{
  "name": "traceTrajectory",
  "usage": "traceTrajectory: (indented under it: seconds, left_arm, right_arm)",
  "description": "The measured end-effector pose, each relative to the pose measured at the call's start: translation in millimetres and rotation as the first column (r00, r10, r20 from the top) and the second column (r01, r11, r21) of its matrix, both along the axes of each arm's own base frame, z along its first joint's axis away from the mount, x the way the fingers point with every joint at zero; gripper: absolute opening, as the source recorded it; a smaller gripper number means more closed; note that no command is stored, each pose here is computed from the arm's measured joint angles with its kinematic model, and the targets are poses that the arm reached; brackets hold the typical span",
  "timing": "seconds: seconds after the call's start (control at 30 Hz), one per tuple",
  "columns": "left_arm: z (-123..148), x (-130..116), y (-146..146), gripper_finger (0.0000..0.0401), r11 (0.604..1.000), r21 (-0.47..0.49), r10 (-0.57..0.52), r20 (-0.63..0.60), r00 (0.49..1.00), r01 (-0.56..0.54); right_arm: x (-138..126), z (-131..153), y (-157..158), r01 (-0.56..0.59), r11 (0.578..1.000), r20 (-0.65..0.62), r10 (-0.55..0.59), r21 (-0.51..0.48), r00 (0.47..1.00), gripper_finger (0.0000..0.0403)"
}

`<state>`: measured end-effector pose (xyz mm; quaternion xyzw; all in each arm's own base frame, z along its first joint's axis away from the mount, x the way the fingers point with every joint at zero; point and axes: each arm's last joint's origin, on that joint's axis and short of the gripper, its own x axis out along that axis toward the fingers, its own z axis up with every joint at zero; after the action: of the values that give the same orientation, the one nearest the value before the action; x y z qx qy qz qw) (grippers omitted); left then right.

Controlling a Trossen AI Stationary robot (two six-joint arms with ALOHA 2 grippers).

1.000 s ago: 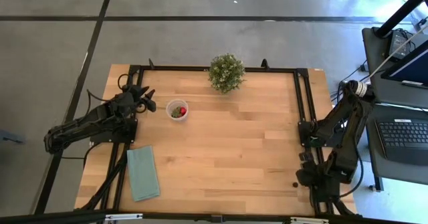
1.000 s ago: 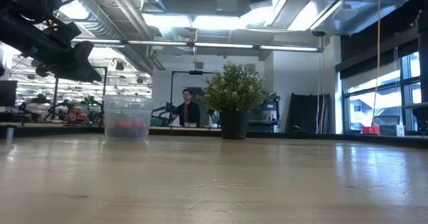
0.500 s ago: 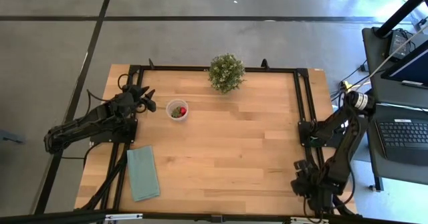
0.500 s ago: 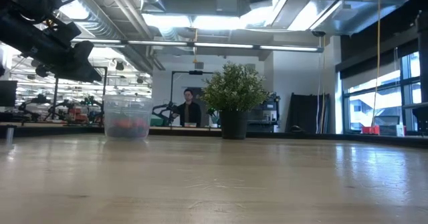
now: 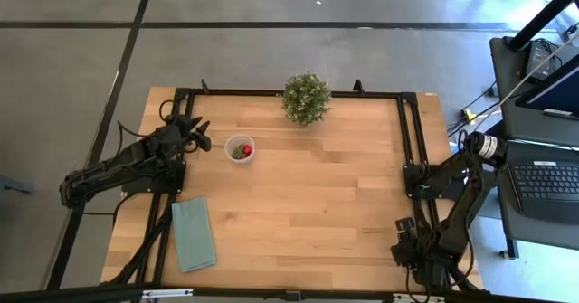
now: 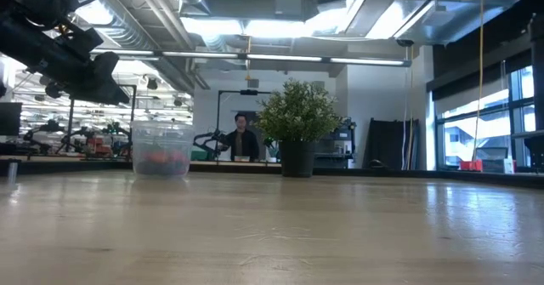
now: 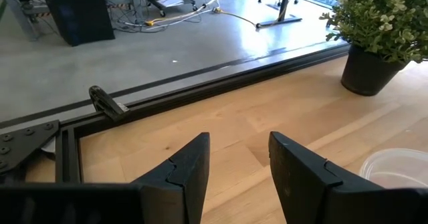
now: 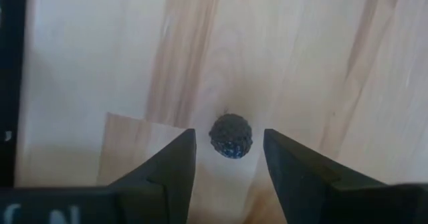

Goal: Pick and placing Produce into tupperware
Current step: Put the blackberry into the transparent container

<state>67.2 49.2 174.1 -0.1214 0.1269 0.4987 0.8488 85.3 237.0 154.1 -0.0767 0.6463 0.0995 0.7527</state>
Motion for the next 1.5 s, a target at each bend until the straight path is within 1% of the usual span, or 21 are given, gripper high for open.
traceTrajectory:
  seconds: [0.43,0.6,0.73,0.97,1.07,1.13,1.37,1.5]
  left_arm:
    - [0,0,0,0.0145,1.000,0.000,0.000,0.000,1.000,0.000]
    - [0,0,0,0.0145,1.000,0.000,-0.001,0.000,1.000,0.001]
    - [0,0,0,0.0145,1.000,0.000,0.000,0.000,1.000,0.000]
    - [0,0,0,0.0145,1.000,0.000,0.000,0.000,1.000,0.000]
    - [0,0,0,0.0145,1.000,0.000,0.000,0.000,1.000,0.000]
    - [0,0,0,0.0145,1.000,0.000,0.000,0.000,1.000,0.000]
    - [0,0,0,0.0145,1.000,0.000,0.000,0.000,1.000,0.000]
    - [0,0,0,0.0145,1.000,0.000,0.000,0.000,1.000,0.000]
  right_arm:
    - [1,-13,2,-0.001,0.999,-0.020,0.000,-0.052,1.000,0.0179]
    - [1,-16,3,-0.001,0.998,-0.028,0.000,-0.056,1.000,0.0177]
    - [1,-16,4,-0.003,0.999,-0.044,0.001,-0.045,0.999,0.0157]
    - [0,-16,4,-0.004,0.999,-0.053,0.002,-0.042,0.999,0.0100]
    - [0,-16,4,-0.004,0.999,-0.053,0.002,-0.043,0.999,0.0094]
    - [0,-16,4,-0.004,0.999,-0.053,0.002,-0.043,0.999,0.0099]
    - [0,-16,4,0.002,0.999,-0.052,-0.004,-0.041,0.999,0.0146]
    - [0,-16,4,0.000,0.999,-0.052,-0.002,-0.041,0.999,0.0160]
